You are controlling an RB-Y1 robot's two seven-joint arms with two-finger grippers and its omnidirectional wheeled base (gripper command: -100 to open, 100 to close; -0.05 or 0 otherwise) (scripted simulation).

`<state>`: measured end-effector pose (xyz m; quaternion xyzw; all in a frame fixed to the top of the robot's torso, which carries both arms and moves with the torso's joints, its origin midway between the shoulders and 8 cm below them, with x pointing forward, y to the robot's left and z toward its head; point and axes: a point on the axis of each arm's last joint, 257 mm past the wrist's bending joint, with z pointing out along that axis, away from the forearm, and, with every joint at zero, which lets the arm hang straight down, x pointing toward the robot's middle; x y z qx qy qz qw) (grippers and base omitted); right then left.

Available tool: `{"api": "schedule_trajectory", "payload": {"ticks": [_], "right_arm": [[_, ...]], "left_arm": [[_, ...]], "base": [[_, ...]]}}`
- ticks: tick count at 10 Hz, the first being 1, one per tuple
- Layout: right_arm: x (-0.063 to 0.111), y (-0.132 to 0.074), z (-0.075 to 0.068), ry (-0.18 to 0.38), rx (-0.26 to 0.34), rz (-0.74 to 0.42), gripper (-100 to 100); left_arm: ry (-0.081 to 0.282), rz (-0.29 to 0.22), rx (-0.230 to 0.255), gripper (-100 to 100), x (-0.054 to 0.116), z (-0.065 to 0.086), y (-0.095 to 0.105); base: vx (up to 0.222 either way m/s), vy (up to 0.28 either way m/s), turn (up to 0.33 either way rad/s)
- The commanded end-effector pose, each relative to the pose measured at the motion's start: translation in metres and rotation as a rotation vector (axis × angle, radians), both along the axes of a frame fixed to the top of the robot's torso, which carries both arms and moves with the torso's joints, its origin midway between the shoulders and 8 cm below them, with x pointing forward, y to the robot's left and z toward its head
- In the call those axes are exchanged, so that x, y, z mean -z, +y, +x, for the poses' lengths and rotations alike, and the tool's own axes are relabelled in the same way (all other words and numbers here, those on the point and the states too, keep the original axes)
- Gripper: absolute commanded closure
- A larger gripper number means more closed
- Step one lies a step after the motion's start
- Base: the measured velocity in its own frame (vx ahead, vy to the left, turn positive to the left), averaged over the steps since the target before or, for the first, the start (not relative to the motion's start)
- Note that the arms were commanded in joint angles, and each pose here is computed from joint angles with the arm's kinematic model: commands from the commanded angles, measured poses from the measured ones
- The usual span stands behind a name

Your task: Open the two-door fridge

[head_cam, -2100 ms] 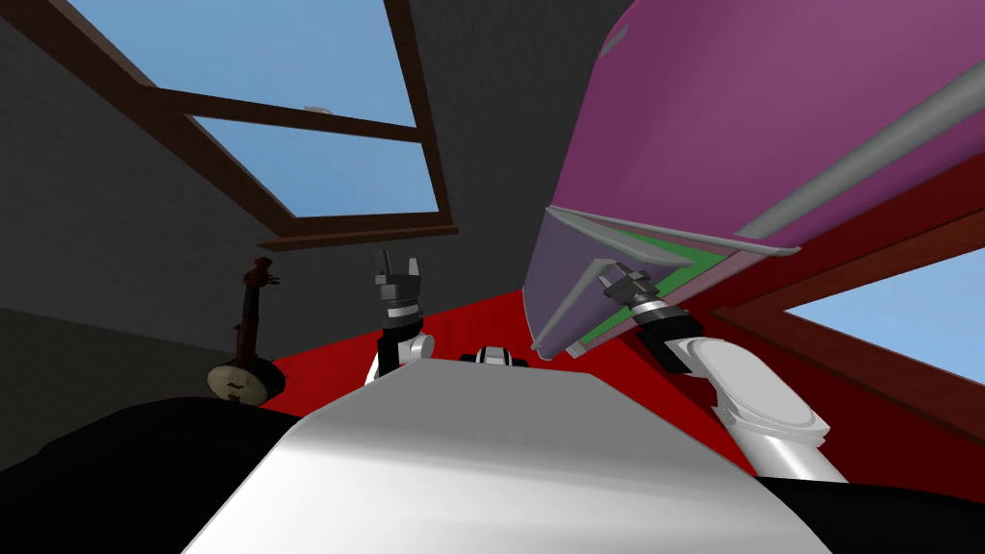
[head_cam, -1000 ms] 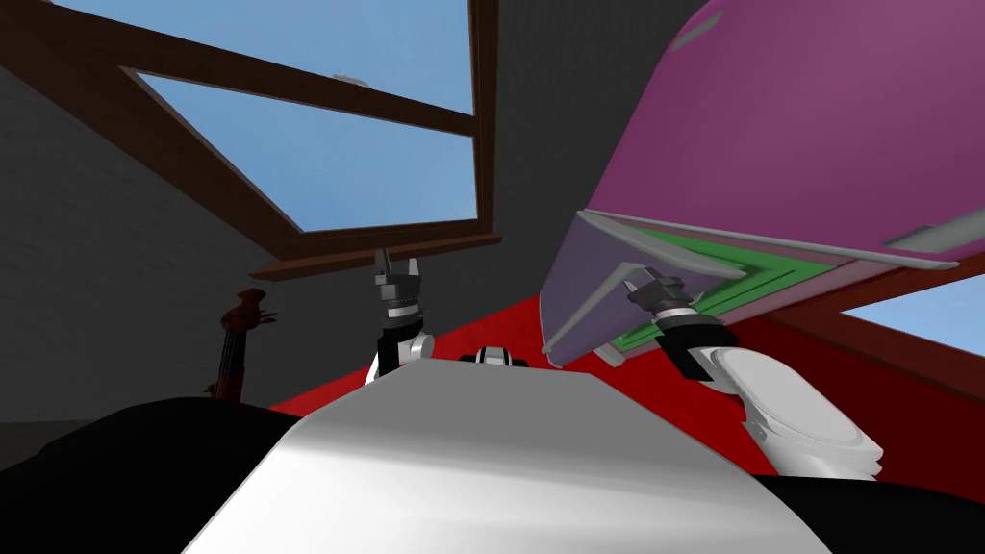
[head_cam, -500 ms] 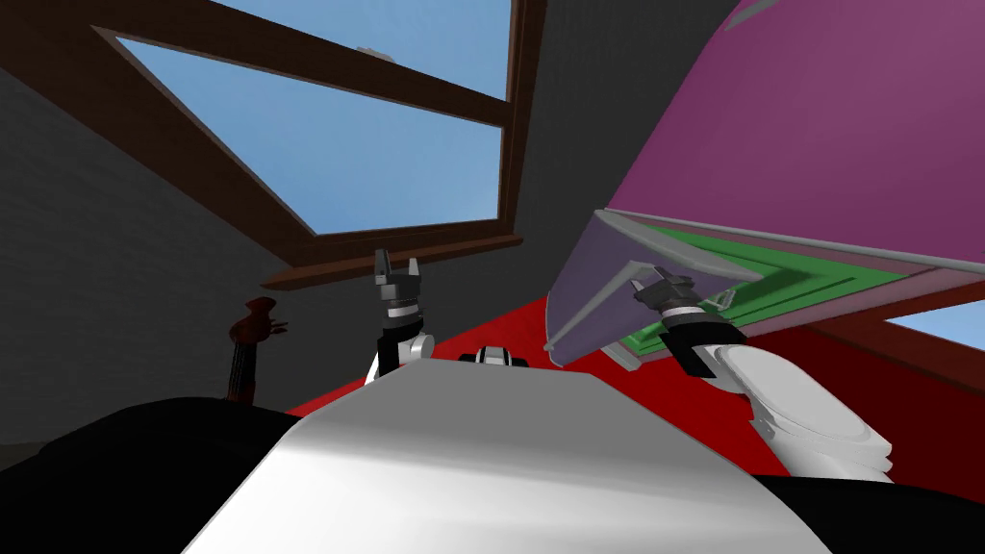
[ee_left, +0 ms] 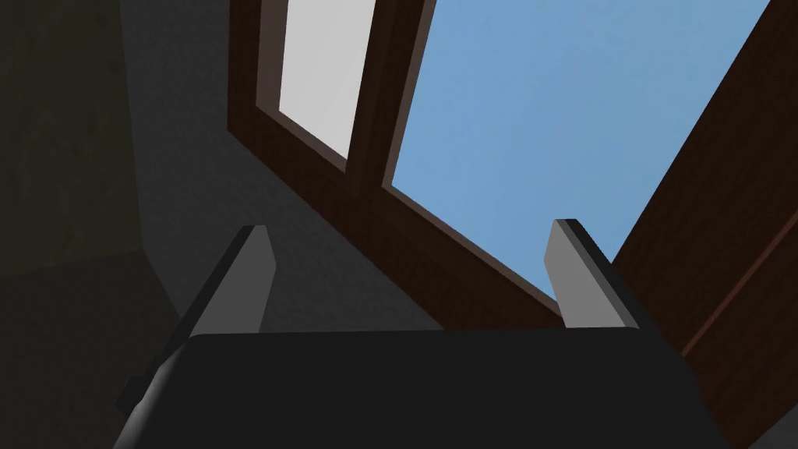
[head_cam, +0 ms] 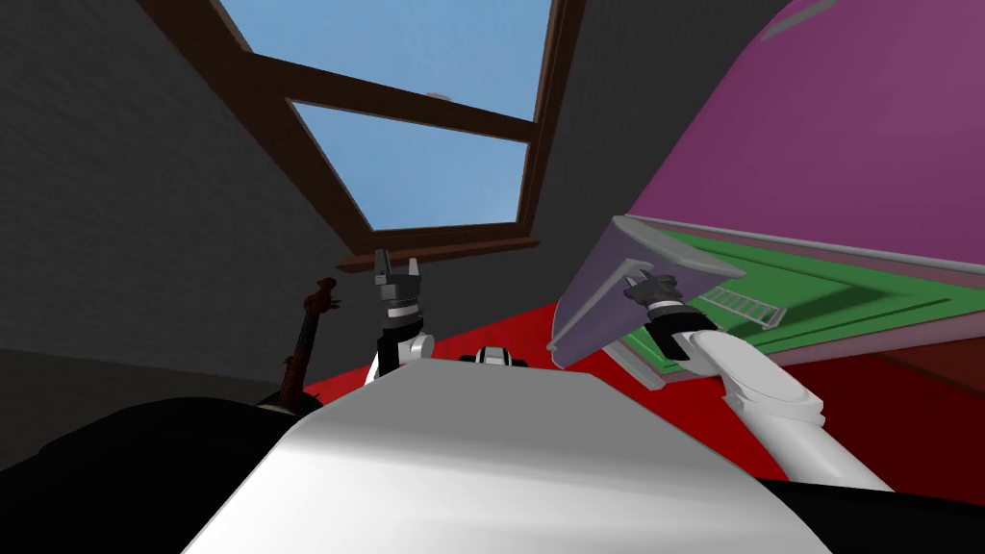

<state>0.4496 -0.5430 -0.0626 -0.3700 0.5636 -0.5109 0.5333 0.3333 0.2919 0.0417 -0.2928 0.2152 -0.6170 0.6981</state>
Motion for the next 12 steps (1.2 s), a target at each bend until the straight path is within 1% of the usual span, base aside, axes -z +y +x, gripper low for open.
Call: {"api": "schedule_trajectory", "payload": {"ticks": [1, 2, 3, 4, 5, 6, 7, 8, 9, 10, 11, 12], "right_arm": [[0.032, -0.012, 0.008, 0.054, 0.033, 0.035, 100], [0.047, -0.005, 0.009, 0.079, 0.021, 0.042, 100], [0.025, -0.018, 0.022, 0.042, 0.049, 0.080, 100], [0.032, -0.019, 0.028, 0.046, 0.061, 0.096, 100], [0.054, -0.025, 0.025, 0.087, 0.076, 0.100, 100], [0.072, -0.022, 0.024, 0.120, 0.074, 0.104, 100], [0.080, -0.023, 0.023, 0.136, 0.077, 0.105, 100], [0.080, -0.023, 0.023, 0.136, 0.077, 0.105, 100], [0.064, -0.036, 0.034, 0.109, 0.107, 0.137, 100], [0.064, -0.044, 0.038, 0.109, 0.128, 0.142, 100], [0.085, -0.053, 0.032, 0.145, 0.157, 0.141, 100], [0.097, -0.056, 0.029, 0.169, 0.166, 0.139, 100]], "left_arm": [[0.000, 0.000, 0.000, 0, 0.000, 0.000, 0.000], [0.000, 0.000, 0.000, 0, 0.000, 0.000, 0.000], [0.000, 0.000, 0.000, 0, 0.000, 0.000, 0.000], [0.000, 0.000, 0.000, 0, 0.000, 0.000, 0.000], [0.000, 0.000, 0.000, 0, 0.000, 0.000, 0.000], [0.000, 0.000, 0.000, 0, 0.000, 0.000, 0.000], [0.000, 0.000, 0.000, 0, 0.000, 0.000, 0.000], [0.000, 0.000, 0.000, 0, 0.000, 0.000, 0.000], [0.000, 0.000, 0.000, 0, 0.000, 0.000, 0.000], [0.000, 0.000, 0.000, 0, 0.000, 0.000, 0.000], [0.000, 0.000, 0.000, 0, 0.000, 0.000, 0.000], [0.000, 0.000, 0.000, 0, 0.000, 0.000, 0.000]], "base": [[0.004, 0.023, -0.027], [0.013, -0.003, -0.010], [-0.064, 0.114, 0.293], [-0.077, 0.151, 0.296], [-0.017, 0.069, 0.098], [0.026, 0.006, -0.016], [0.018, -0.005, -0.013], [0.003, -0.011, 0.004], [-0.063, 0.117, 0.330], [-0.068, 0.150, 0.276], [-0.016, 0.069, 0.071], [0.012, 0.001, -0.019]]}}
